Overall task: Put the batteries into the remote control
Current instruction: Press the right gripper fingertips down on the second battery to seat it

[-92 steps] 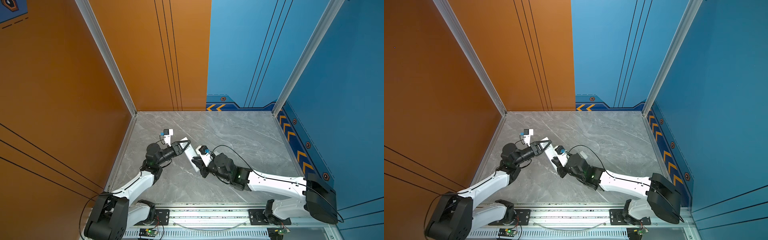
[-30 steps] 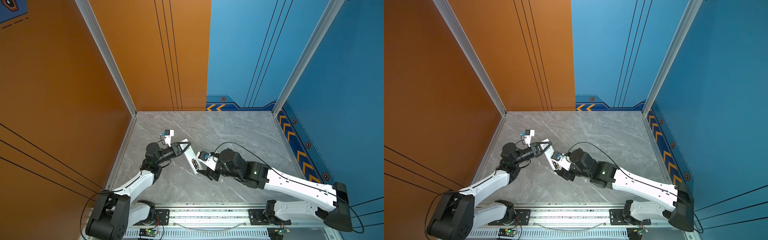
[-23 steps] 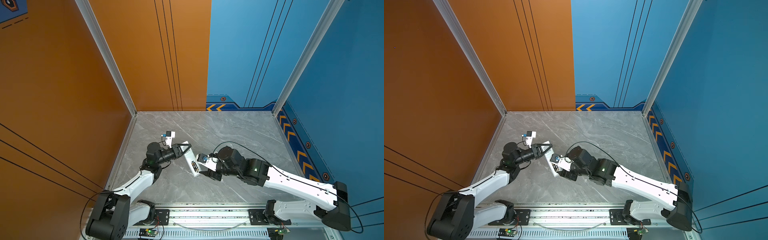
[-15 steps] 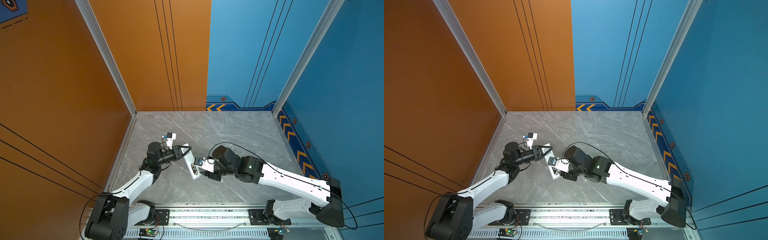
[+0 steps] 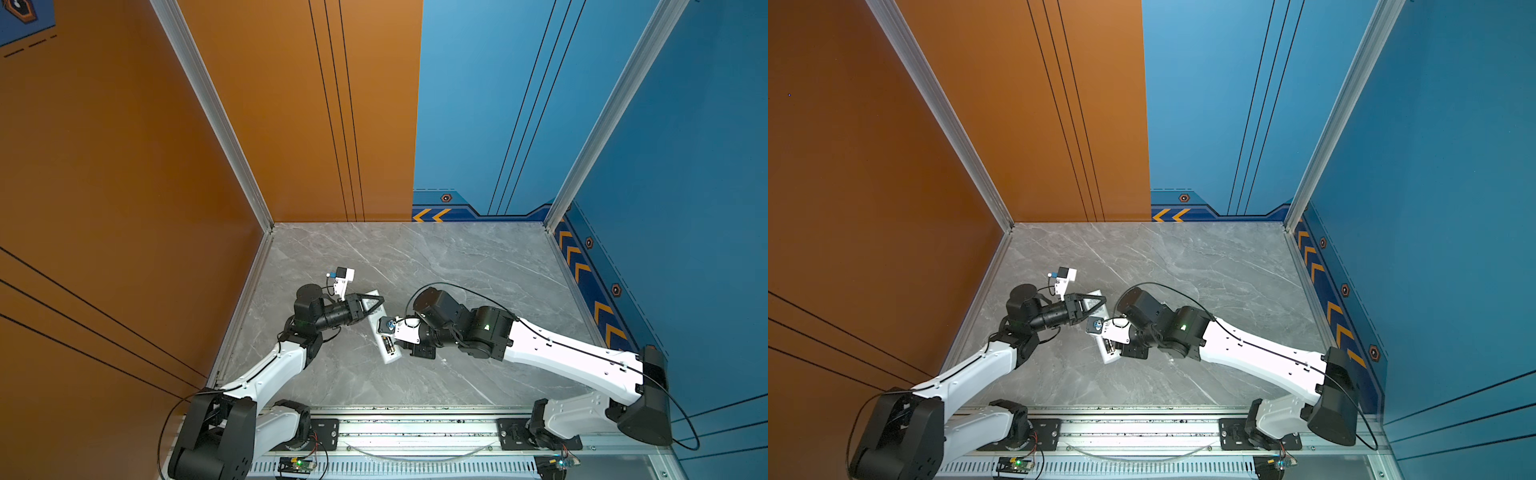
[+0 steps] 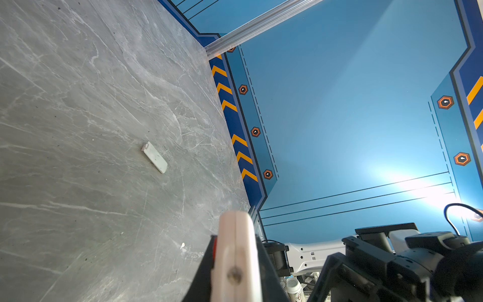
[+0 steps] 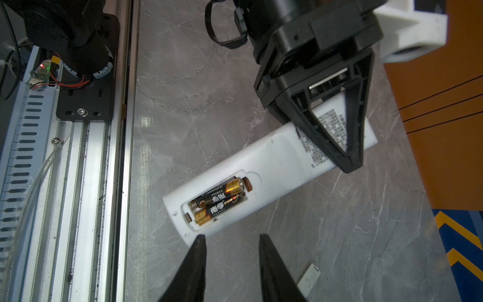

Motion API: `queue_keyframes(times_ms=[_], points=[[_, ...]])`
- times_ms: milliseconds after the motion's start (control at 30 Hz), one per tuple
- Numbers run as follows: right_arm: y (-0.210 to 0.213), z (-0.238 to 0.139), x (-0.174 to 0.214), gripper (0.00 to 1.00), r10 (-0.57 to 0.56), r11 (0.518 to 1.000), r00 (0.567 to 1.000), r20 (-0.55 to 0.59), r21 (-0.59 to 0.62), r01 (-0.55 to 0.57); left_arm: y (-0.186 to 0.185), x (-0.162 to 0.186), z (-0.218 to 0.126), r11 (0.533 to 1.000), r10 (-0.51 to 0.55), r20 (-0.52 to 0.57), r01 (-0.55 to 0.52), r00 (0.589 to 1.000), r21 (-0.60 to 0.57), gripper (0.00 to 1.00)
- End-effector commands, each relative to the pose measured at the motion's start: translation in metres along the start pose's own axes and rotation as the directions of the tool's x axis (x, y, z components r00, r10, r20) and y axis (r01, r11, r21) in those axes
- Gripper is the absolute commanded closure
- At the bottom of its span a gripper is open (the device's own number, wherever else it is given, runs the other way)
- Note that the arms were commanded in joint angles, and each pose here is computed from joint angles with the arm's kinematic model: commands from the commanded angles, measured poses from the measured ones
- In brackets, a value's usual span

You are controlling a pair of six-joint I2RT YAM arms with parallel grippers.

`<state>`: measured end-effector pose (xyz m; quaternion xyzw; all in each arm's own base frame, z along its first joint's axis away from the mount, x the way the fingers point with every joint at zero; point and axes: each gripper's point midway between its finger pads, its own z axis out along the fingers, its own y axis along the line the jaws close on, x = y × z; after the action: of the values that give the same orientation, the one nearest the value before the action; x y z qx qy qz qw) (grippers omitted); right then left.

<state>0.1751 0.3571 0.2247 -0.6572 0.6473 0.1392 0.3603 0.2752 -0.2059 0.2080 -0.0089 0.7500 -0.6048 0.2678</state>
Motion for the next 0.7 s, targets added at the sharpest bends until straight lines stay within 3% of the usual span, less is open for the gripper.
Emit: queue_keyframes(times_ms=[0, 667], points=[[0.004, 0.000, -0.006, 0.69, -0.028, 0.999, 1.000, -0.003, -0.030, 0.027, -0.024, -0.002, 0.000, 0.996, 0.068, -0.019, -0.067, 0.998, 0.058, 1.00], [0.016, 0.017, -0.005, 0.72, -0.075, 0.993, 0.996, -0.055, -0.101, 0.069, -0.032, 0.006, 0.003, 0.994, 0.083, -0.042, -0.080, 0.996, 0.080, 1.00]])
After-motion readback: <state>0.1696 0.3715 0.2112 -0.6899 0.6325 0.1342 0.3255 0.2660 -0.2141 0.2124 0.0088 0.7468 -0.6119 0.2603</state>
